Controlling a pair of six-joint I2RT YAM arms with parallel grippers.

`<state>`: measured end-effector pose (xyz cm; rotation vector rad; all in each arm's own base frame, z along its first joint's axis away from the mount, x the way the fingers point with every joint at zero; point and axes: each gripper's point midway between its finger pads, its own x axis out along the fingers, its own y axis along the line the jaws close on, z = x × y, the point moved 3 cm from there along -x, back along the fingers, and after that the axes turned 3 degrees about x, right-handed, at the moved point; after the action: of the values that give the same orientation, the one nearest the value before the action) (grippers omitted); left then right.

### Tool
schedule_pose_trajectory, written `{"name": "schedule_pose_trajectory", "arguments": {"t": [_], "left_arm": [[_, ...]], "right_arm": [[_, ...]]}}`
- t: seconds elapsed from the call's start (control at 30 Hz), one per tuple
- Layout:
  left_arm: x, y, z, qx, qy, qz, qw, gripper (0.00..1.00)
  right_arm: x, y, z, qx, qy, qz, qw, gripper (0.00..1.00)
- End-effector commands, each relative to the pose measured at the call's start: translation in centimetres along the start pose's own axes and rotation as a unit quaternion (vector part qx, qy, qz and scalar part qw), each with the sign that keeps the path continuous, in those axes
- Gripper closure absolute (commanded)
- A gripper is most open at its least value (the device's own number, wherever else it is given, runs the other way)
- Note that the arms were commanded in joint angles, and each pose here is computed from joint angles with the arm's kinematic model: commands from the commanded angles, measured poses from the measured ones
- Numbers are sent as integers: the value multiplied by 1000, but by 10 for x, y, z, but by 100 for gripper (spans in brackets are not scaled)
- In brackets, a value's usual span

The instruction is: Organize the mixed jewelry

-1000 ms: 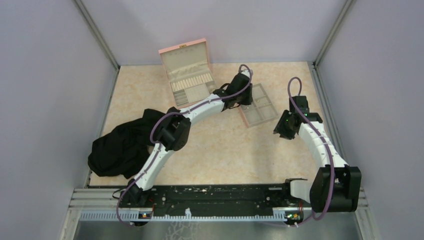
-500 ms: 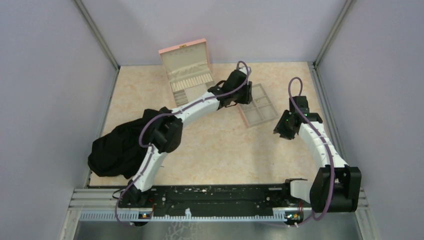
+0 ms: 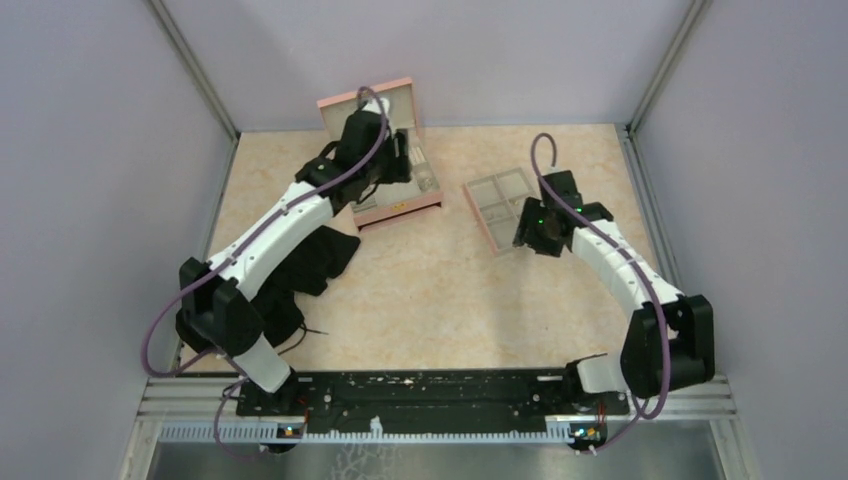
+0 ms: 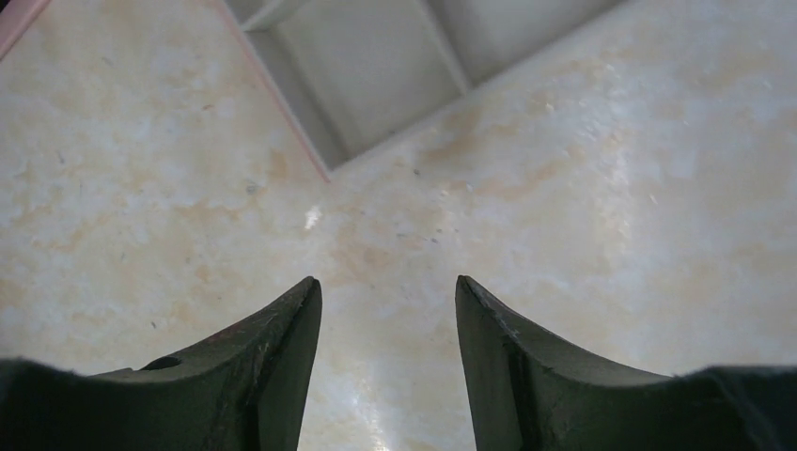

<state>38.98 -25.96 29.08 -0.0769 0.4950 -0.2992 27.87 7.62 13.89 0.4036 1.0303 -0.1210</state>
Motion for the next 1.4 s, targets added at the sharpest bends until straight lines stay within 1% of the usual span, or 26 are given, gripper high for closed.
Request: {"name": "schedule_pose_trajectory", "arguments": {"t": [0.0, 0.07, 0.17, 0.3, 0.4, 0.57, 0.67, 0.7, 0.8, 0.87, 0.93, 1.07, 1.17, 1.2, 1.23, 1.3, 1.37], "left_arm": [[-13, 73, -54, -20, 91, 101, 991, 30], [-23, 90, -63, -41, 97, 117, 988, 29], [-38, 105, -72, -66, 97, 131, 984, 28], [-46, 110, -81, -76, 97, 136, 983, 28], [-50, 113, -83, -80, 100, 144, 981, 28], [-54, 117, -83, -82, 94, 152, 980, 28], [-54, 118, -85, -81, 96, 151, 980, 28], [-53, 118, -86, -80, 98, 151, 980, 28], [-51, 118, -86, -80, 99, 151, 980, 28], [-48, 118, -86, -80, 99, 148, 981, 28], [-44, 118, -86, -80, 100, 146, 981, 28], [-37, 117, -87, -79, 106, 142, 981, 28], [-31, 115, -88, -79, 108, 134, 982, 28], [-29, 114, -88, -80, 110, 131, 982, 28], [-27, 113, -88, -81, 110, 128, 982, 28], [-22, 110, -87, -82, 113, 120, 983, 28], [-20, 108, -86, -83, 114, 116, 983, 28]], "right_arm": [[9, 54, 26, -75, -32, 50, 995, 45], [21, 66, 29, -91, -23, 58, 994, 45], [43, 69, 31, -103, -4, 46, 994, 45], [74, 75, 31, -111, 22, 43, 993, 49], [89, 83, 34, -116, 31, 50, 992, 55], [104, 94, 31, -121, 41, 63, 990, 59], [111, 95, 24, -130, 52, 56, 989, 68], [112, 95, 22, -135, 54, 53, 988, 73], [104, 95, 18, -150, 51, 52, 986, 92], [96, 91, 14, -162, 51, 51, 984, 100], [86, 82, 5, -171, 56, 46, 983, 100], [69, 51, -26, -181, 80, 24, 980, 100], [53, 26, -40, -175, 85, -11, 981, 100], [48, 21, -42, -172, 83, -20, 981, 96], [43, 18, -43, -171, 80, -23, 982, 89], [30, 22, -36, -167, 60, -11, 984, 76], [19, 32, -24, -161, 34, 6, 986, 67]]}}
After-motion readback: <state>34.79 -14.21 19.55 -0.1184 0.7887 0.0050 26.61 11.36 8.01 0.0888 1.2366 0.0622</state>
